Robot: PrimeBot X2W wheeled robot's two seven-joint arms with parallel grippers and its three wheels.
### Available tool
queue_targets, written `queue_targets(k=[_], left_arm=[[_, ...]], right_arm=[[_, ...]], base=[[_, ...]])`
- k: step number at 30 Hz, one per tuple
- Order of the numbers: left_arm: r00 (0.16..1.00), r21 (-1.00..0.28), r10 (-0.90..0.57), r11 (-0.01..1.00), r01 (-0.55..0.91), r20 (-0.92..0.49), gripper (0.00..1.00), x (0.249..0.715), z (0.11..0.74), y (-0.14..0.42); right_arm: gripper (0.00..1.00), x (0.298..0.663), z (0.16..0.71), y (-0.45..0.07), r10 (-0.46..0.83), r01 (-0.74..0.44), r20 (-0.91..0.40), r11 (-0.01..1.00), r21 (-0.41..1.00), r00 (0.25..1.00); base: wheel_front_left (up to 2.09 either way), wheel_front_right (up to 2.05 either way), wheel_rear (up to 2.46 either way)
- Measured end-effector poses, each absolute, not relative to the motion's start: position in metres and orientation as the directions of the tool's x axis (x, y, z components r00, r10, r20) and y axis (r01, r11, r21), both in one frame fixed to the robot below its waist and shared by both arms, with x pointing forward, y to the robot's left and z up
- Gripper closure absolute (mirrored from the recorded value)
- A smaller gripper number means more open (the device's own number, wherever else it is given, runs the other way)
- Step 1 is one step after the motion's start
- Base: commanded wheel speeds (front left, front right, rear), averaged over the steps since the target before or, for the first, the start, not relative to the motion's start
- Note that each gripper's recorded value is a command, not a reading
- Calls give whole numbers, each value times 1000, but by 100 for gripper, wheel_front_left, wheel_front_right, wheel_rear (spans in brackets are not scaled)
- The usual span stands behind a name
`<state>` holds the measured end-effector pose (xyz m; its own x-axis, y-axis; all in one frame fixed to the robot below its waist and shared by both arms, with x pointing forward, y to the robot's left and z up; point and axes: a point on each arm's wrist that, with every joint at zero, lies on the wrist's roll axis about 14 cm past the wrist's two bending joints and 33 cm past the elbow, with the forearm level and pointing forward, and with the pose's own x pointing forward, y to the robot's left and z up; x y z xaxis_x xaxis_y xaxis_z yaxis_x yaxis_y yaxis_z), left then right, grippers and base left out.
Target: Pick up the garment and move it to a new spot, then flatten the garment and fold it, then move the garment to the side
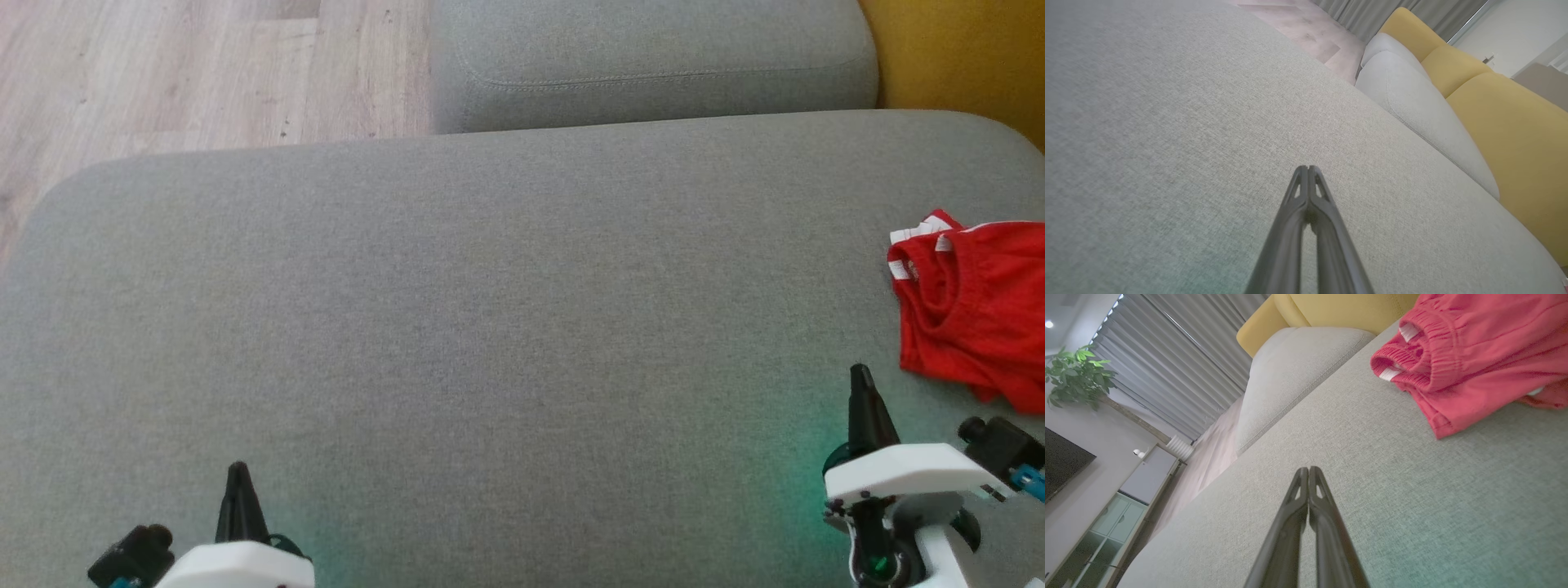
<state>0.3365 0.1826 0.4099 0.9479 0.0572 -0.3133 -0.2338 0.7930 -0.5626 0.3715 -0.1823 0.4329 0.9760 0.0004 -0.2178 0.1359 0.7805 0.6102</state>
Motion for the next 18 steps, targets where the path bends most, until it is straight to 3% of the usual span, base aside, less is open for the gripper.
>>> queue_targets(k=[18], left_arm=[[953, -728, 34, 637, -252, -300, 100, 345, 420, 184]], right_arm=[[100, 374, 442, -189, -18, 169, -202, 625, 762, 979]], base=[[0, 0, 0]])
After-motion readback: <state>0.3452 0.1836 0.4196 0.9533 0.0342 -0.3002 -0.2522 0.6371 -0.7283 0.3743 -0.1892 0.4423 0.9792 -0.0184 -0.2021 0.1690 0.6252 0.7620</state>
